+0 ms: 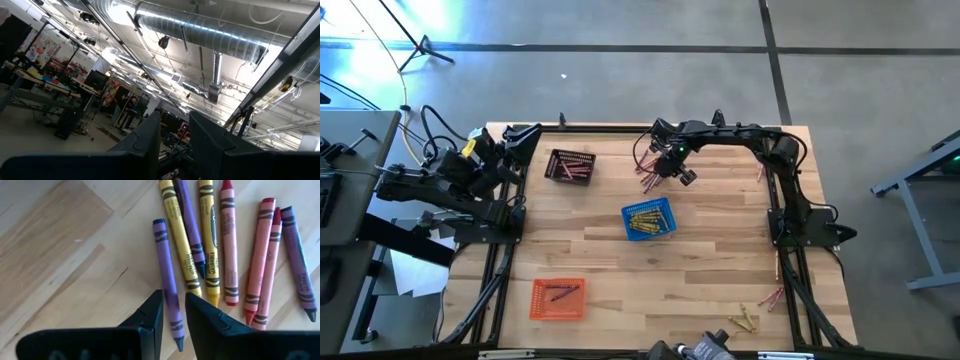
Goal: Sort crayons
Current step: Put the violet crayon into the orange basket
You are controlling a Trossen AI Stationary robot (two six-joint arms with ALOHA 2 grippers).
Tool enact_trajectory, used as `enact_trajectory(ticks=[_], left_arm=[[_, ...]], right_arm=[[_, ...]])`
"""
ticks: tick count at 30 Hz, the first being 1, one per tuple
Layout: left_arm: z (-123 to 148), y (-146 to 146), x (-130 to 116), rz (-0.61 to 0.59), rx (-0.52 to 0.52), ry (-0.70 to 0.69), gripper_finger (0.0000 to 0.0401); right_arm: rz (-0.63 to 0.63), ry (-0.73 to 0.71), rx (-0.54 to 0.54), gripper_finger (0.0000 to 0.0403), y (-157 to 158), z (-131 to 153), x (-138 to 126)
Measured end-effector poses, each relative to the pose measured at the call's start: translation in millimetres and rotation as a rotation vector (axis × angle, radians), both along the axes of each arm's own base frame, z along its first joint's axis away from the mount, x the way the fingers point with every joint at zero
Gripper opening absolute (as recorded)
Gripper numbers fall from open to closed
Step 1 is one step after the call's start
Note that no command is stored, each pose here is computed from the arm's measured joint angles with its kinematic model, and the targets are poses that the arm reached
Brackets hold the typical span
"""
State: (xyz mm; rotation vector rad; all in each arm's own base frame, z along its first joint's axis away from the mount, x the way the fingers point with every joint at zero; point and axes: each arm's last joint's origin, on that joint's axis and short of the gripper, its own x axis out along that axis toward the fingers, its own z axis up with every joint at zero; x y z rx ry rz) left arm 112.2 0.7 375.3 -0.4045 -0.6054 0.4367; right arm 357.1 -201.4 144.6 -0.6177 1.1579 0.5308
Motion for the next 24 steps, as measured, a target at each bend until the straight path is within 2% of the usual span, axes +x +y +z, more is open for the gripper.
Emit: enact_trajectory(ticks=[11,17,20,24], left_arm=[[0,0,0,-0.004,-0.006,-0.003,0.009],[0,0,0,-0.004,-0.006,-0.002,0.009],[0,0,0,-0.004,-0.006,-0.001,0.009],[0,0,0,-0.004,-0.005,-0.001,0.009]], right_arm=[[-0.037,0.023,0.08,0.0067,0,-11,0],[-0.092,0.026,0.08,0.0065,-1,-11,2],[-0.129,0.05,0.086,0.0051,0,-12,1],[-0.156,0.071,0.081,0.0013,0,-13,0]])
